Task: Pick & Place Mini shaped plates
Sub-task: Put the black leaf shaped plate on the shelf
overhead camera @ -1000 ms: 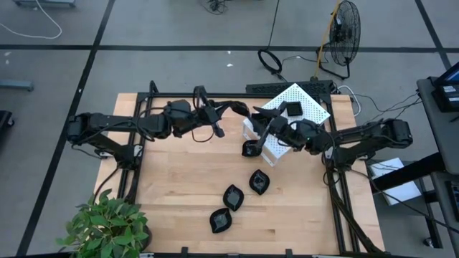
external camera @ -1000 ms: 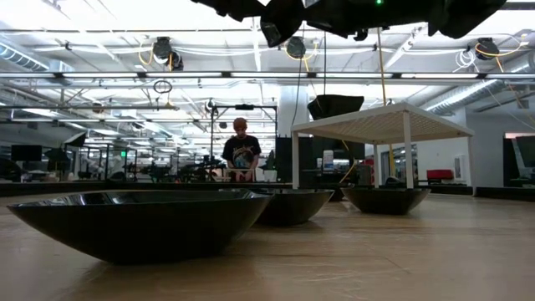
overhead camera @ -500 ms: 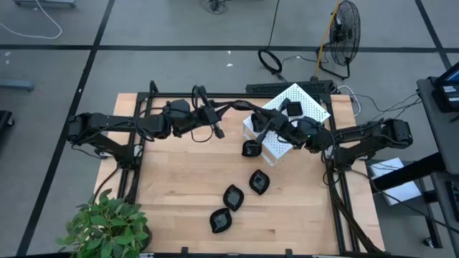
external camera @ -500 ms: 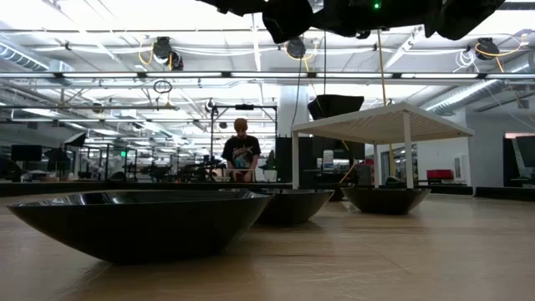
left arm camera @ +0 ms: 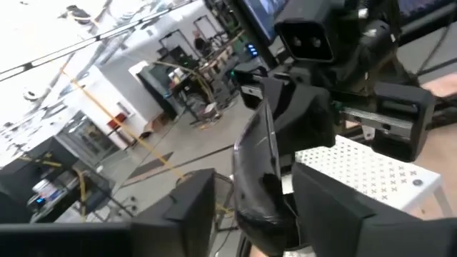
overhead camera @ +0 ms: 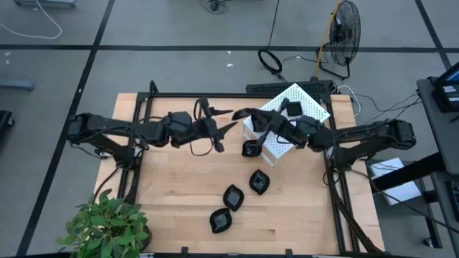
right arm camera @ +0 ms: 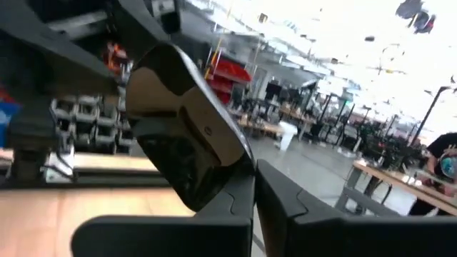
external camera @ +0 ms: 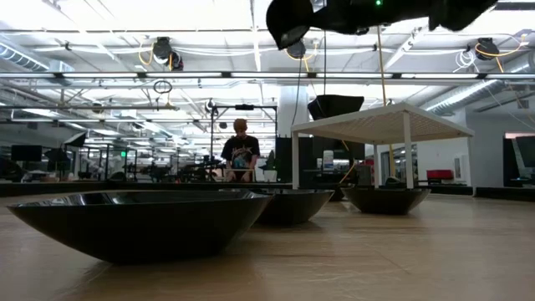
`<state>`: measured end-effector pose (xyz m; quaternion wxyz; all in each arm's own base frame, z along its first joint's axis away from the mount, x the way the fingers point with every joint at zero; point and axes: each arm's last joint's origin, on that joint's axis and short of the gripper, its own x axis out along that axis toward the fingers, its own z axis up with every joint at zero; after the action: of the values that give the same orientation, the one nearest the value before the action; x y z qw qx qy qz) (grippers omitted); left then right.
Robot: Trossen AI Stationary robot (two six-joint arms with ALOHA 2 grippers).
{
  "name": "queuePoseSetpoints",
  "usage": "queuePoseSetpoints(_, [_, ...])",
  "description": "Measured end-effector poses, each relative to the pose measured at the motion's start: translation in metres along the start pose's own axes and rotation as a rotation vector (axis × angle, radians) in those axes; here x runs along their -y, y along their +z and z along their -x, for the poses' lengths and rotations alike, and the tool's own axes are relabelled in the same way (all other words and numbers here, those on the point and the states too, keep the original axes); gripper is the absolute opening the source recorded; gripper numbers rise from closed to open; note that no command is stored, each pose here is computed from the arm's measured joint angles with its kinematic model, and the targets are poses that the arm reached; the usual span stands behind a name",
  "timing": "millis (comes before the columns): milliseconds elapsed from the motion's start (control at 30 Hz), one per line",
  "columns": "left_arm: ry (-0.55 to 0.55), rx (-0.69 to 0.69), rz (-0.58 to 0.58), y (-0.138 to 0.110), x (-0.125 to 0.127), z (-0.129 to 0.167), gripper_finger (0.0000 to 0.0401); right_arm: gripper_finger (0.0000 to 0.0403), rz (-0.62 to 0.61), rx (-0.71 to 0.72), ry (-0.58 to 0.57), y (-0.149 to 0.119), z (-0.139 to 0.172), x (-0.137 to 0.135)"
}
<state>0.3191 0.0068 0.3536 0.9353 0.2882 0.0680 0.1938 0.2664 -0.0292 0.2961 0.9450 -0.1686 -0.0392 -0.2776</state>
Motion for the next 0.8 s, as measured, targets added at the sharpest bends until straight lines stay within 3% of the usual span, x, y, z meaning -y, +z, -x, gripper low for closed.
queuePoseSetpoints(267, [0.153, -0.162, -0.024, 0.005, 0.011, 0.013, 0.0238, 0.0, 0.058, -0.299, 0.085, 0.035, 0.014, 0.023])
queuePoseSetpoints(500, [0.149, -0.336, -0.04, -0.014, 0.018, 0.016, 0.0239, 0.0, -0.019, -0.664, 0.107, 0.058, 0.05, 0.056])
queuePoseSetpoints(800, [0.131, -0.385, 0.034, -0.024, 0.014, 0.013, 0.0239, 0.0, -0.086, -1.052, 0.079, 0.029, 0.075, 0.075])
